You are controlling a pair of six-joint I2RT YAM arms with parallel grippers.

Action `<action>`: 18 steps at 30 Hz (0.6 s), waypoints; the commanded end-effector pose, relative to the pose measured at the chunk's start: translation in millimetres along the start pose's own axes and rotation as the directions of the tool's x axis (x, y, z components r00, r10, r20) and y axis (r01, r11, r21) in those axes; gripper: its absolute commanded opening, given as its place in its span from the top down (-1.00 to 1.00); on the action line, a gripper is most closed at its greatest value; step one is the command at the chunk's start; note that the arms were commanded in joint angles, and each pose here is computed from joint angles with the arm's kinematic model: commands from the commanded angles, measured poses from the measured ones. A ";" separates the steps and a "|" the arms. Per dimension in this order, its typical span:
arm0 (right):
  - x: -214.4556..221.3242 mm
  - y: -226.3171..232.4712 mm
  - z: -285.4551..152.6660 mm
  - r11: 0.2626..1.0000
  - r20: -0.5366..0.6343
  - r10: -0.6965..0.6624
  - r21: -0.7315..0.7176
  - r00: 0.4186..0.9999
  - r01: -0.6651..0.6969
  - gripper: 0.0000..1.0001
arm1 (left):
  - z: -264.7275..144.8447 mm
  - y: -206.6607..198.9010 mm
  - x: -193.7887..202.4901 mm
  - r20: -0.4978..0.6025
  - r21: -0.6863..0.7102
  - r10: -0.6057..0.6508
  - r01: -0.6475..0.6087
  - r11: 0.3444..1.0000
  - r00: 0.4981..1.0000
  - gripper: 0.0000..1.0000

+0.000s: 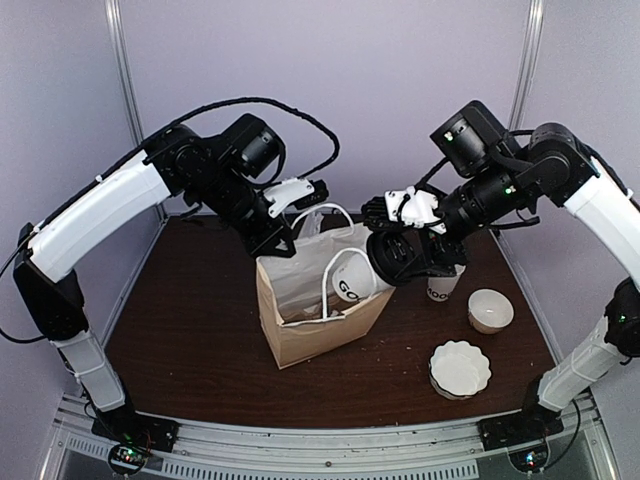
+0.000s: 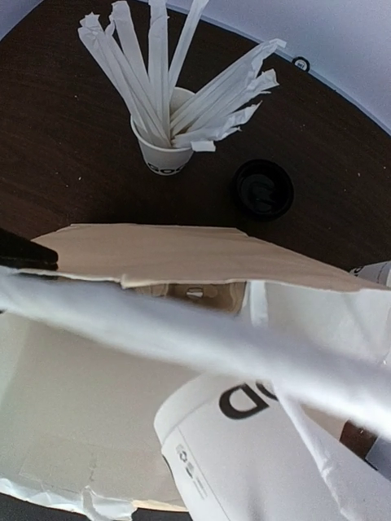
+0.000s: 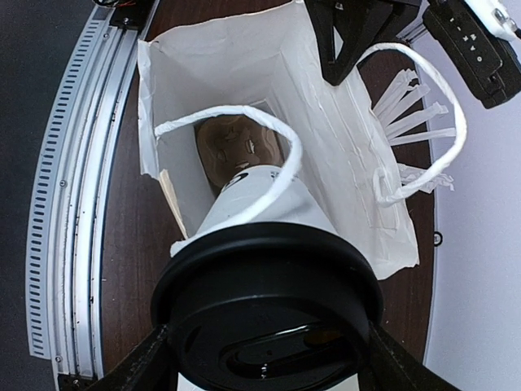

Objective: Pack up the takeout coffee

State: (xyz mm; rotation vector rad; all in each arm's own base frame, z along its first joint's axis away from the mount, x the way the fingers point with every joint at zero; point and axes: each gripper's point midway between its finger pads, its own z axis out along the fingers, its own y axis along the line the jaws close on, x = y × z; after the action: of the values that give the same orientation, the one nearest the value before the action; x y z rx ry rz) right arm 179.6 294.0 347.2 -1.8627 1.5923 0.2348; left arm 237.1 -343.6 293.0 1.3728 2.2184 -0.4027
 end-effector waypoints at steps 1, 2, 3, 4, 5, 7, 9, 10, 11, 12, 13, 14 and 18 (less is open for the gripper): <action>-13.9 -6.9 8.7 0.999 0.018 -0.034 0.006 0.999 0.033 -0.32 | -5.5 -16.5 -20.3 0.074 0.025 0.052 -0.054 0.998 0.996 1.00; -15.0 -5.3 13.3 0.999 0.015 -0.037 -0.009 0.999 0.037 -0.31 | -5.8 -19.8 -20.7 0.075 0.027 0.064 -0.067 0.997 0.995 1.00; -16.5 -3.7 17.4 0.999 0.015 -0.040 -0.023 0.999 0.041 -0.31 | -5.8 -22.4 -20.7 0.075 0.028 0.073 -0.075 0.997 0.995 1.00; -17.9 -1.4 21.3 0.998 0.013 -0.046 -0.036 0.999 0.046 -0.31 | -5.5 -24.9 -21.0 0.076 0.033 0.076 -0.079 0.996 0.994 1.00; -19.6 1.0 24.3 0.997 0.010 -0.055 -0.045 0.998 0.055 -0.30 | -5.5 -26.7 -20.8 0.076 0.038 0.079 -0.082 0.996 0.994 1.00; -22.2 6.5 28.9 0.995 -0.001 -0.079 -0.055 0.997 0.079 -0.30 | -4.8 -30.2 -20.4 0.074 0.044 0.087 -0.090 0.995 0.994 1.00; -23.5 9.2 31.3 0.993 -0.013 -0.105 -0.049 0.994 0.104 -0.30 | -3.8 -33.1 -19.5 0.071 0.047 0.100 -0.103 0.994 0.992 1.00; -24.1 10.0 32.3 0.993 -0.015 -0.110 -0.050 0.994 0.109 -0.30 | -3.6 -33.0 -19.0 0.070 0.044 0.104 -0.107 0.993 0.992 1.00; -23.9 9.5 32.3 0.993 -0.018 -0.112 -0.045 0.994 0.111 -0.29 | -3.2 -33.0 -18.1 0.067 0.040 0.106 -0.109 0.993 0.992 1.00; -23.3 9.0 31.6 0.993 -0.021 -0.113 -0.041 0.993 0.112 -0.28 | -2.6 -31.7 -17.0 0.063 0.032 0.107 -0.109 0.994 0.992 1.00; -22.2 7.5 29.4 0.993 -0.026 -0.116 -0.030 0.993 0.115 -0.28 | -1.8 -29.9 -15.7 0.057 0.022 0.107 -0.108 0.994 0.993 1.00; -20.3 5.0 25.9 0.993 -0.032 -0.117 -0.011 0.993 0.117 -0.27 | -0.8 -29.2 -14.2 0.052 0.019 0.104 -0.105 0.994 0.993 1.00; -13.1 -5.8 4.2 0.991 -0.020 -0.113 0.076 0.993 0.114 -0.29 | 1.0 -27.8 -9.1 0.039 0.012 0.104 -0.104 0.994 0.994 1.00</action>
State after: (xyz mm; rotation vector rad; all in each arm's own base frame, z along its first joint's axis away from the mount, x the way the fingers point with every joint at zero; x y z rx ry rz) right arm 175.3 327.5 321.4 -2.0029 1.5313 0.1859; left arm 212.6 -358.8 290.5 1.4810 2.1588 -0.4045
